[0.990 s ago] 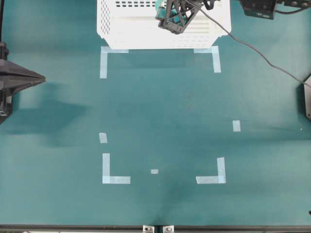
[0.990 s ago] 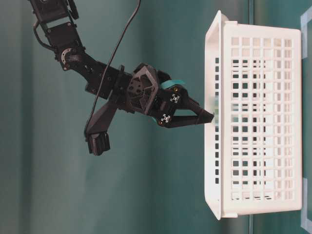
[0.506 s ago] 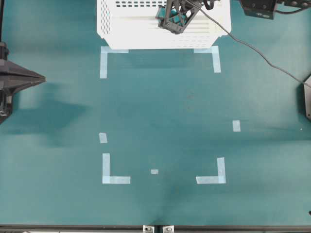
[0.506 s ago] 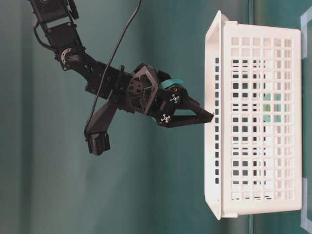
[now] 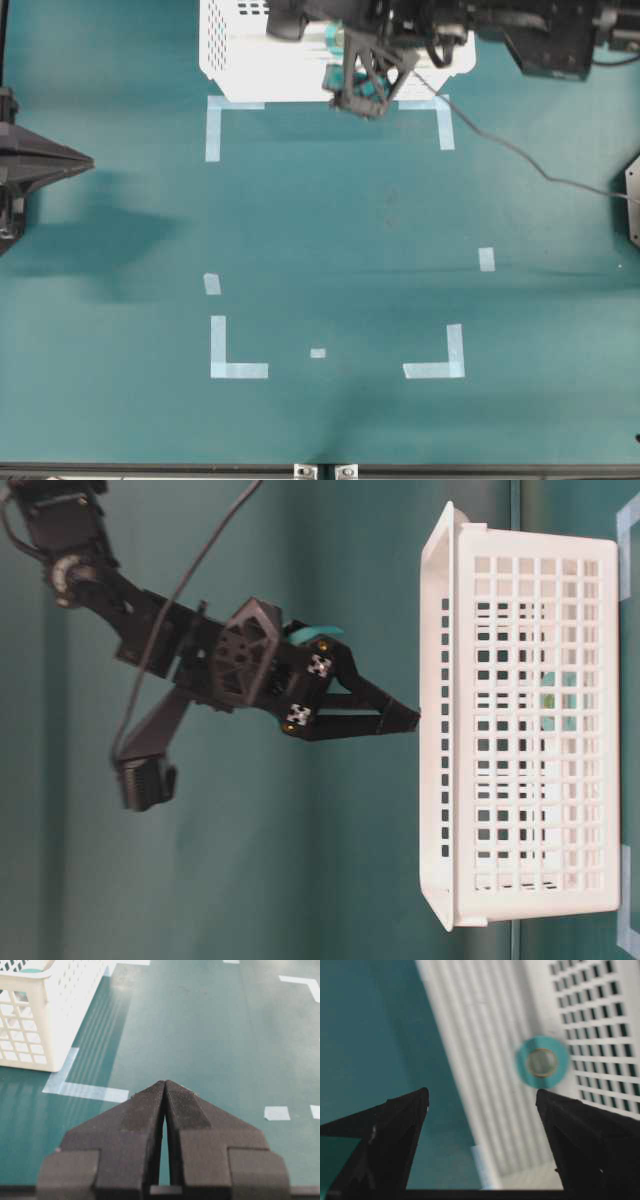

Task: Put the tape into the white basket.

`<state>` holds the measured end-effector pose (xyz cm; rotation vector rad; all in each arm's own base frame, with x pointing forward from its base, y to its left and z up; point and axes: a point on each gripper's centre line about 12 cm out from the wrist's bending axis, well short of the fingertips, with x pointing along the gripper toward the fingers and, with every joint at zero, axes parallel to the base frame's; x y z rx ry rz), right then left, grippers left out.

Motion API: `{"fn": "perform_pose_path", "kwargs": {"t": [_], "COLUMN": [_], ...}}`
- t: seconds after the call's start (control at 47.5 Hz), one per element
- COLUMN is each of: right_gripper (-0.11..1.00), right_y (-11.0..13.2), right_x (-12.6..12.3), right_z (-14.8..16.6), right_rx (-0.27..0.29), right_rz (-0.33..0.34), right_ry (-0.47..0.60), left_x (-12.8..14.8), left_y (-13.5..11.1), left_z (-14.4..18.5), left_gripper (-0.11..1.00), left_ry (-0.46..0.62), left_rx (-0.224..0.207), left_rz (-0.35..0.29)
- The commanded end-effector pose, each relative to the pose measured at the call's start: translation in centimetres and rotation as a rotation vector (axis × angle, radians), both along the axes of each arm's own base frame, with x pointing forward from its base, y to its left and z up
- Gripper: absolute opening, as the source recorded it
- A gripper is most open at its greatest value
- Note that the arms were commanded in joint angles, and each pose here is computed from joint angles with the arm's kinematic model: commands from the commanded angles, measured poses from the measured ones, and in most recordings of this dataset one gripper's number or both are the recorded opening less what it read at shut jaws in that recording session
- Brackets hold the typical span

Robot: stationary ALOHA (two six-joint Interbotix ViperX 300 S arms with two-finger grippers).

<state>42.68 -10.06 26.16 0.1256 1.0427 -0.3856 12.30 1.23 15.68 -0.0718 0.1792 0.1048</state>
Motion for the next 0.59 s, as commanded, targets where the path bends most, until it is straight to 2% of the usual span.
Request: {"fn": "perform_pose_path", "kwargs": {"t": [0.0, 0.295, 0.464, 0.569], "right_gripper": [0.92, 0.92, 0.92, 0.92], "right_y": [1.7, 7.6, 10.6, 12.0], "right_x": [0.0, 0.6, 0.6, 0.8], "right_z": [2.6, 2.9, 2.5, 1.7], "right_rx": [-0.004, 0.049, 0.114, 0.133], "right_rz": [0.032, 0.137, 0.183, 0.214], "right_ry": [-0.061, -0.086, -0.098, -0.131], "left_x": [0.1, 0.1, 0.1, 0.1], "left_y": [0.1, 0.1, 0.1, 0.1], "left_z": [0.5, 0.5, 0.5, 0.5], "left_gripper": [-0.11, -0.11, -0.11, -0.11], "left_ry": [-0.009, -0.009, -0.009, -0.009], "left_rx": [0.002, 0.002, 0.002, 0.002], "left_rz": [0.005, 0.005, 0.005, 0.005]}}
